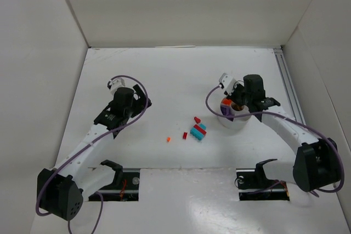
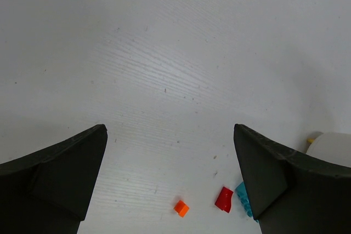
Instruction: Sort the legos into containers by color
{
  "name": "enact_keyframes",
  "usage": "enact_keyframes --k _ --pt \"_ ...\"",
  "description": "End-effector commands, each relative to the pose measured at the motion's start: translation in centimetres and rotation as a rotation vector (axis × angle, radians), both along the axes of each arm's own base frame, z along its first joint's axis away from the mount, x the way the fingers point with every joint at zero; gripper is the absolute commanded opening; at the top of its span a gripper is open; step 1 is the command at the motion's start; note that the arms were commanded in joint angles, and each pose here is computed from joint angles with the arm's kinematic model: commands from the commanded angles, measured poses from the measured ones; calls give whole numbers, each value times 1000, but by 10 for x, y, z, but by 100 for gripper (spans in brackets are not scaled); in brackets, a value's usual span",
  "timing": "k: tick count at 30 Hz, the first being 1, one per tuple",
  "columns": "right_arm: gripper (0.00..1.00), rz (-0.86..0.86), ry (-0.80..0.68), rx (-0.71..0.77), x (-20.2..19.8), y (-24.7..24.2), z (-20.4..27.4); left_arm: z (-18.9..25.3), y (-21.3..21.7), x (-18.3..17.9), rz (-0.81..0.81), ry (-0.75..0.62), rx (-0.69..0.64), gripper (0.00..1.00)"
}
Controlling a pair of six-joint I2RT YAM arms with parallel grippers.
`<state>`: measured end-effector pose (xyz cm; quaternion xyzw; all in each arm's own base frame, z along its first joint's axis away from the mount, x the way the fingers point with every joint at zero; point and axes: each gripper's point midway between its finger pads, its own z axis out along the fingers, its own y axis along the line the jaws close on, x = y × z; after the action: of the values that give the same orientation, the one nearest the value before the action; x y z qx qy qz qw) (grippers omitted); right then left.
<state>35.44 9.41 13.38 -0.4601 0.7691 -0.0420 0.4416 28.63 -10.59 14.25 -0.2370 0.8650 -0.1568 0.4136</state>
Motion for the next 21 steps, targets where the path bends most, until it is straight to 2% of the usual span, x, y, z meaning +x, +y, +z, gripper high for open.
enact_keyframes --k 1,5,13,17,18,20,21 --pt "24 35 -65 61 -1 9 18 23 -5 11 -13 -67 -25 99" --pt "39 54 -76 77 -5 12 23 23 -7 10 -20 -65 -30 99" --pt "48 81 -117 102 -12 21 57 20 -17 6 -83 -45 -44 99" --pt "67 49 -139 140 -19 24 86 8 -43 -11 -232 -24 -81 98" --pt "99 42 -152 158 -20 24 96 5 -53 -17 -275 -18 -95 96" --pt "100 19 -140 169 -24 22 99 -7 -71 -32 -348 16 -85 95" --pt "100 4 -131 190 -28 21 101 -27 -78 -46 -375 77 -66 90"
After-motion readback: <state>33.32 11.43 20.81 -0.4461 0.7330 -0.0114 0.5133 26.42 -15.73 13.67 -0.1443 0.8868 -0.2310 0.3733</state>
